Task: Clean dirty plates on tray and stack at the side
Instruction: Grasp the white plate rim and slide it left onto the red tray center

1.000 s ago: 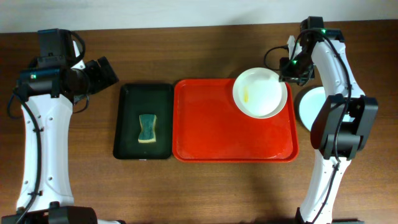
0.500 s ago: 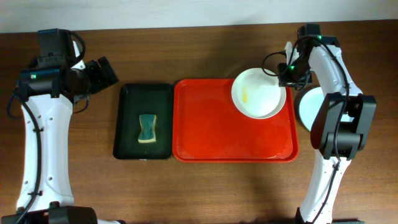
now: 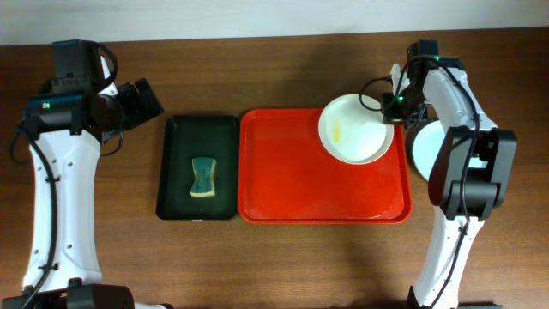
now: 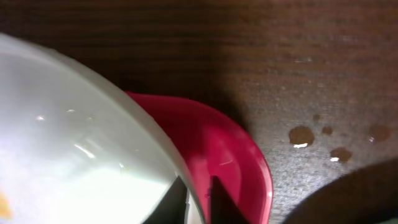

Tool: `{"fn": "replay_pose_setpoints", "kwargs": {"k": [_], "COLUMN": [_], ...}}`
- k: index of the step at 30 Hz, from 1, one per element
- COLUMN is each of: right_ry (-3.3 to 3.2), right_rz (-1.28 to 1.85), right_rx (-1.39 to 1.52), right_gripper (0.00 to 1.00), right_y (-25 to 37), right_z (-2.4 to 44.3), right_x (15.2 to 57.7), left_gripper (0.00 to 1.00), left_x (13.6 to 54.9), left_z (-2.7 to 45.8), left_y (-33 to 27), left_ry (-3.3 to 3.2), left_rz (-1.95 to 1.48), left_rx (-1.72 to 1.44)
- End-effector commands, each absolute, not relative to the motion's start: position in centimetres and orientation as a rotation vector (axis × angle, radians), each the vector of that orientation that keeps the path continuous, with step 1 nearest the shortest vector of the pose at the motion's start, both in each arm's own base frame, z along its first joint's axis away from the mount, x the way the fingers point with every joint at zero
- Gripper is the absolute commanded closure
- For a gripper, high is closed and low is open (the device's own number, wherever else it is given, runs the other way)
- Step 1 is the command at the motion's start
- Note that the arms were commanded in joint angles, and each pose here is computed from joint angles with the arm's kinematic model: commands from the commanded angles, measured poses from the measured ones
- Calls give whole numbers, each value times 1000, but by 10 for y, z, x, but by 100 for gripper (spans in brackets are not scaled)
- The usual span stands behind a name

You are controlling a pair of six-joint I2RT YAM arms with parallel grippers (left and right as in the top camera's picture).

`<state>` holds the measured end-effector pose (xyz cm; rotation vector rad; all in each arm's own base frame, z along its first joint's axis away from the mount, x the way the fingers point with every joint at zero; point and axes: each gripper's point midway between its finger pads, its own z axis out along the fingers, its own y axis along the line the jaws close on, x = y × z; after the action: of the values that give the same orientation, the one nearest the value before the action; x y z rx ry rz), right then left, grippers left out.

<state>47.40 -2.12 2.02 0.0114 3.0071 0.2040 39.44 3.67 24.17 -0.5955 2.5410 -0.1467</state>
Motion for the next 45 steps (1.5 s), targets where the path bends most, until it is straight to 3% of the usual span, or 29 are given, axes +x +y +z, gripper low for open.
{"fn": "replay_pose_setpoints", "kwargs": {"k": [1, 9, 26, 41, 45], "right_ry": [3010, 3102, 3435, 3424, 3398], "right_rz": [147, 338, 340, 331, 334], "right_rx": [18, 51, -112, -114, -119], "right_gripper": [96, 96, 96, 95, 83], "right_y": [-25, 2, 93, 96, 97], "right_z": [27, 79, 65, 46, 34], "right_x": [475, 442, 358, 358, 362], "left_gripper": [1, 1, 1, 1, 1], "left_x": [395, 395, 395, 395, 395], "left_z": [241, 241, 241, 241, 241], "left_y": [38, 38, 38, 38, 38], "left_ry": [2540, 2540, 2540, 2540, 2540], "left_rz": [-149, -149, -149, -149, -149], "left_rx": [-610, -610, -610, -611, -610]}}
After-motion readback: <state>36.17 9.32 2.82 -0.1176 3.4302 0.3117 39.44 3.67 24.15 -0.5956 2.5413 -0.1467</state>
